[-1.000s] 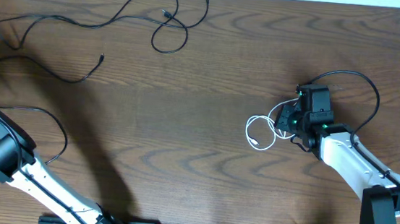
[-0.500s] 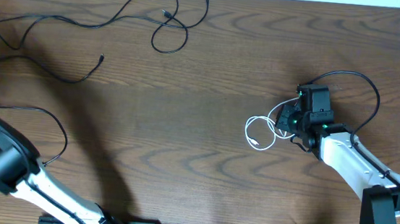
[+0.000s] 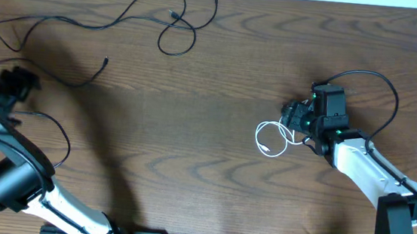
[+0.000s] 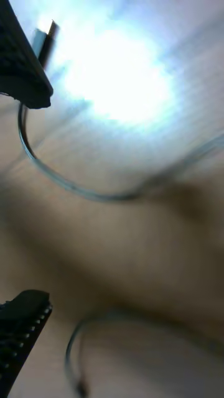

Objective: Untangle cables

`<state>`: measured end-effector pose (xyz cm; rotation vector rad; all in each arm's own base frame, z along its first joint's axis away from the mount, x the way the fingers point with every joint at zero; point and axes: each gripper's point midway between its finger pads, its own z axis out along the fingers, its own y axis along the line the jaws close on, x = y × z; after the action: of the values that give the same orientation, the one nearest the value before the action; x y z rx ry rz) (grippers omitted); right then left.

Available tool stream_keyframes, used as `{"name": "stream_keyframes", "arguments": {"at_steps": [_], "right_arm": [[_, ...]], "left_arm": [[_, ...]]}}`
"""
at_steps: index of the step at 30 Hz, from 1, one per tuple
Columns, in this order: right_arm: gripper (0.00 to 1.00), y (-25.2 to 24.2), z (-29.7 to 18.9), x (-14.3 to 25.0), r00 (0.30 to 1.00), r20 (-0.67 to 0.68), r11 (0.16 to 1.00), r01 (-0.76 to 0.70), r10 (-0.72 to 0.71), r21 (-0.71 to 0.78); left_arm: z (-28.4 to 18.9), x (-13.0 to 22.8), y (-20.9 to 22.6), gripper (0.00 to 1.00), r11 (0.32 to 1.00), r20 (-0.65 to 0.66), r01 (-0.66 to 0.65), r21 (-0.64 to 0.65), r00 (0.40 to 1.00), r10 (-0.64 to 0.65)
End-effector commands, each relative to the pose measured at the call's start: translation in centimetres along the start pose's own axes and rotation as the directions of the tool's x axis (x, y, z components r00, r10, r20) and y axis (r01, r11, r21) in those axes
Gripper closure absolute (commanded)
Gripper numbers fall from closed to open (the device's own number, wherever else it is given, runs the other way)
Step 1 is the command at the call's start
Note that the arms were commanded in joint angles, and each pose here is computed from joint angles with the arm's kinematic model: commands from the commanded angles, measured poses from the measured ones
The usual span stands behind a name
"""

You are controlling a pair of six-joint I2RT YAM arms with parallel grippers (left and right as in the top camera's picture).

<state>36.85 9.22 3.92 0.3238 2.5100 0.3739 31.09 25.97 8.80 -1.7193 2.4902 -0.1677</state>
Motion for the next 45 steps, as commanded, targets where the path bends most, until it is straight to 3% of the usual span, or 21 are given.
{"name": "stream_keyframes", "arguments": {"at_steps": [1,5,10,17,33,36,39,42,45], "right_arm": [[0.02,-1.0,0.9,0.7,1.0,-0.02,0.999,-0.012,0.012,0.031],[0.01,-1.0,1.3,0.8,1.0,-0.02,0.999,-0.012,0.013,0.03],[0.01,-1.0,1.3,0.7,1.0,-0.019,0.999,-0.012,0.013,0.03],[0.01,-1.0,1.3,0.7,1.0,-0.018,0.999,-0.012,0.013,0.03],[0.01,-1.0,1.3,0.7,1.0,-0.019,0.999,-0.012,0.013,0.03],[0.01,-1.0,1.3,0.7,1.0,-0.019,0.999,-0.012,0.013,0.03],[0.01,-1.0,1.3,0.7,1.0,-0.018,0.999,-0.012,0.013,0.029],[0.01,-1.0,1.3,0.7,1.0,-0.018,0.999,-0.012,0.012,0.029],[0.01,-1.0,1.3,0.7,1.0,-0.018,0.999,-0.012,0.013,0.029]], "left_arm": [[2.3,0.7,2.9,0.02,0.992,-0.005,0.059,-0.112,0.998,-0.06],[4.2,2.0,3.8,0.01,0.989,-0.036,0.072,-0.132,0.996,-0.077],[6.9,3.8,4.8,0.21,0.987,-0.065,0.068,-0.142,0.995,-0.078],[8.8,4.8,3.3,0.21,0.998,-0.095,0.056,-0.031,0.994,-0.059],[10.2,6.8,0.7,0.23,0.997,-0.083,-0.06,-0.053,0.995,0.055],[10.1,6.9,1.6,0.35,0.993,-0.082,-0.064,-0.098,0.995,0.056],[10.3,7.4,2.0,0.37,0.991,-0.097,-0.066,-0.116,0.994,0.055],[11.2,8.3,2.7,0.56,0.988,-0.121,-0.07,-0.134,0.991,0.054],[11.9,8.9,3.2,0.57,0.987,-0.125,-0.073,-0.144,0.991,0.055]]}}
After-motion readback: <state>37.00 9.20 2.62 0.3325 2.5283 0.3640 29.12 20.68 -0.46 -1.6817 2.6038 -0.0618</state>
